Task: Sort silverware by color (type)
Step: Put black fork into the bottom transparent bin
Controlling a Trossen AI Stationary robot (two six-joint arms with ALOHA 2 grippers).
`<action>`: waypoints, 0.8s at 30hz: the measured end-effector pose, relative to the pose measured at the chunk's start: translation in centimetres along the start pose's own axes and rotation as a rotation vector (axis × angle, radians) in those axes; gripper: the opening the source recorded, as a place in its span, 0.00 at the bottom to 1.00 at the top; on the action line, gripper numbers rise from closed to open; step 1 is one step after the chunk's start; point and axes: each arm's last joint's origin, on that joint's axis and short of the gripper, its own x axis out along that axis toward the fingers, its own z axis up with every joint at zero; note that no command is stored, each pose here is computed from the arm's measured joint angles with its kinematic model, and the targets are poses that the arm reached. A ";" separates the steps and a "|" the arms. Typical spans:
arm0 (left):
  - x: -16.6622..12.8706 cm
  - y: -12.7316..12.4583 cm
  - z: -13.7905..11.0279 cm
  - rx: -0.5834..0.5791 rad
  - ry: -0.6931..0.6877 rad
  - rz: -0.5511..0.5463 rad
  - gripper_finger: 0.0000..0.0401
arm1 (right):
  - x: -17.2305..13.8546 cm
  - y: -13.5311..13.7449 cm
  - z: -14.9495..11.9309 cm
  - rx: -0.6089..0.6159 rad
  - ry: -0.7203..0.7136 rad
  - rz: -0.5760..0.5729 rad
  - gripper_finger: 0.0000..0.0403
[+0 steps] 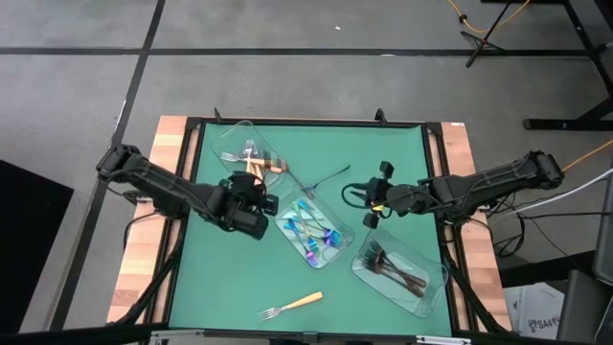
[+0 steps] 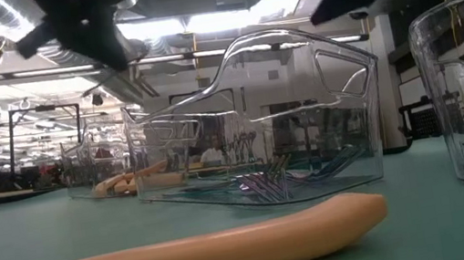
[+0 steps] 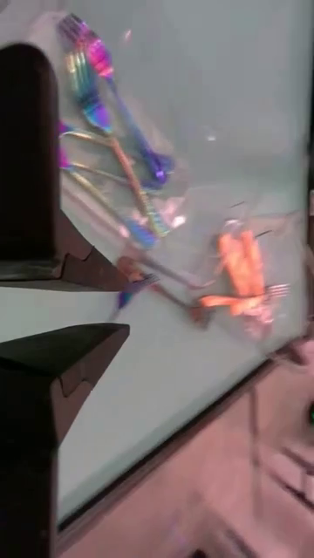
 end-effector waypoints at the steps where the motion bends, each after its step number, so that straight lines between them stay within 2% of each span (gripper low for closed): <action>1: 0.2 -0.3 0.2 0.010 -0.014 -0.014 0.03 | 0.0 0.0 0.2 -0.004 -0.022 0.003 0.14; 9: 1.3 -2.9 2.0 0.159 -0.095 -0.159 0.03 | -0.2 0.2 1.8 -0.012 -0.168 0.016 0.14; 17: 1.4 -5.7 4.3 0.319 -0.182 -0.400 0.03 | -0.4 0.2 2.9 0.049 -0.274 0.026 0.14; 24: 1.2 -7.0 5.8 0.431 -0.250 -0.599 0.03 | -0.8 0.2 3.9 0.109 -0.375 0.036 0.14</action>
